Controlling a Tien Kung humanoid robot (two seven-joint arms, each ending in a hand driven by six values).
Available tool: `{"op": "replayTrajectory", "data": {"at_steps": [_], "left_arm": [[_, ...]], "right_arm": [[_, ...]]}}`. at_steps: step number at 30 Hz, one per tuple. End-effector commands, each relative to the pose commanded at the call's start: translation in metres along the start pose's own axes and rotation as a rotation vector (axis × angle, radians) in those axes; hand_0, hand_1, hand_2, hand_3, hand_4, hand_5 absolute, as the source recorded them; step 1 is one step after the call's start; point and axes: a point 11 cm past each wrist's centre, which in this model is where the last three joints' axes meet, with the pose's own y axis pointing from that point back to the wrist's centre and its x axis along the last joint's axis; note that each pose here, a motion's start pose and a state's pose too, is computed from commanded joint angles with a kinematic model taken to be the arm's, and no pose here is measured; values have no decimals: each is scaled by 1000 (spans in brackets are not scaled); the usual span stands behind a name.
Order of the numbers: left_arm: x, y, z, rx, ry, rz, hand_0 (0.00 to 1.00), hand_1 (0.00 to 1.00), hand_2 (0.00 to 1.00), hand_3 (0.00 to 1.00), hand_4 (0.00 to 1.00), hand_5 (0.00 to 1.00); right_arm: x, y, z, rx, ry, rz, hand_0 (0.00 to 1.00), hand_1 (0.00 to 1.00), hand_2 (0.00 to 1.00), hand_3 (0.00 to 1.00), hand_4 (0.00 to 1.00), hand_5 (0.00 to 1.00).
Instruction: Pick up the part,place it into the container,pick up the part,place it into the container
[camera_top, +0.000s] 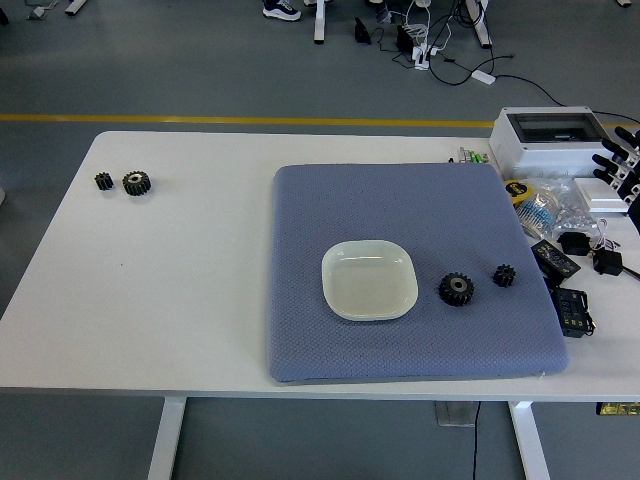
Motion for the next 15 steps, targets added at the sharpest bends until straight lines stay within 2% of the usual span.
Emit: {"op": "replayTrajectory", "data": {"at_steps": [3,4,7,9,10,15], "left_arm": [[0,0,-1,1,-1,1,705,681,709,583,715,642],[1,0,0,0,-2,1,706,680,710,583,716,643],[1,0,4,-7,-3,1,706,680,710,583,716,643],[1,0,6,-10,-1,1,706,680,710,583,716,643],[1,0,6,-11,0,2,706,681,710,583,715,642],[1,0,3,-4,3,3,706,681,710,583,715,642]], "right_arm": [[-1,-2,-1,-19,102,-24,946,895,902,929,998,608],[-1,-4,-1,-30,159,-40,953,904,902,921,998,553],[-7,-12,-4,-57,348,-103,953,904,902,921,998,553],[-15,-15,-3,-74,464,-155,953,904,902,921,998,553],[-19,-17,-2,-79,517,-180,843,830,845,860,998,444],[-43,-23,6,-77,802,-306,843,830,845,860,998,444]]}}
